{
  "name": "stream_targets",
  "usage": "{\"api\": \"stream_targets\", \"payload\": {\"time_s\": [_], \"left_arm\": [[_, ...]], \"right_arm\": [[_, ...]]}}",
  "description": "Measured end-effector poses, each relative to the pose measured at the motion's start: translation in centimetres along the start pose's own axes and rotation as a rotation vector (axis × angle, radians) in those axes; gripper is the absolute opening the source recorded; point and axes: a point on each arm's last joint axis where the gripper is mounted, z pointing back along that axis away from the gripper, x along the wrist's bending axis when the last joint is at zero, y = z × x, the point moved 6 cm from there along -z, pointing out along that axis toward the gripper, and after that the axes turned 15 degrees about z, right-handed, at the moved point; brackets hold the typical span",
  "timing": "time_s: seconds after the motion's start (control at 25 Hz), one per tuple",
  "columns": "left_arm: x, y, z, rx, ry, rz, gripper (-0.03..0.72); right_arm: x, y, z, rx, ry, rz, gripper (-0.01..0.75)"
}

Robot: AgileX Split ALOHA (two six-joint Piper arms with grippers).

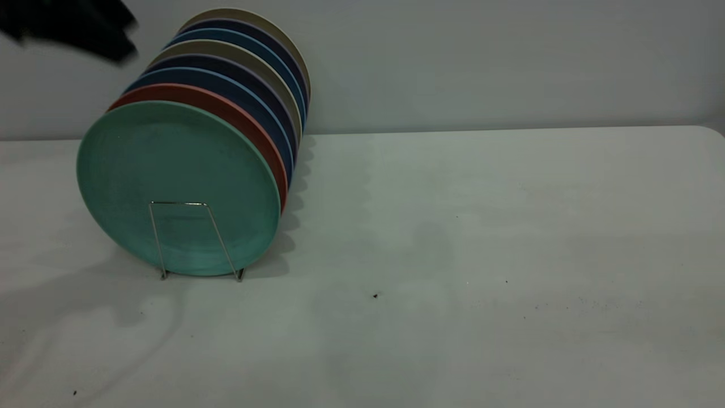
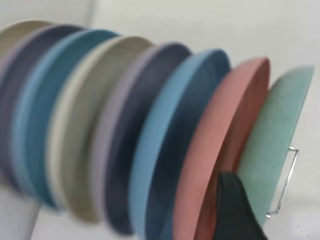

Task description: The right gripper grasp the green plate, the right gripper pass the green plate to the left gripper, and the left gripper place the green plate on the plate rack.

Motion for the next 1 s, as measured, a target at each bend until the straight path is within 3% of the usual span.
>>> {"api": "stream_targets", "payload": {"time_s": [0.28,0.48,0.72,1.0], "left_arm": [[-2.6,-2.0,11.0,-0.002,-0.211,0.247,0.449],[-5.7,-1.3,17.9,0.011,-0.362,0.386,0.448],[-10.4,1.3,23.2,0.062,-0.437,0.659,0.448],[-12.8,2.5,26.1,-0.032,-0.541,0.801,0.448]], "right_arm": [[-0.1,0.4,0.0,0.027,0.013,-0.032,0.439],[0.4,1.1,0.0,0.077,-0.010,0.072,0.438],[0.0,1.5,-0.1,0.099,0.023,0.056,0.438],[0.5,4.8,-2.8,0.110,0.032,-0.013,0.438]]}}
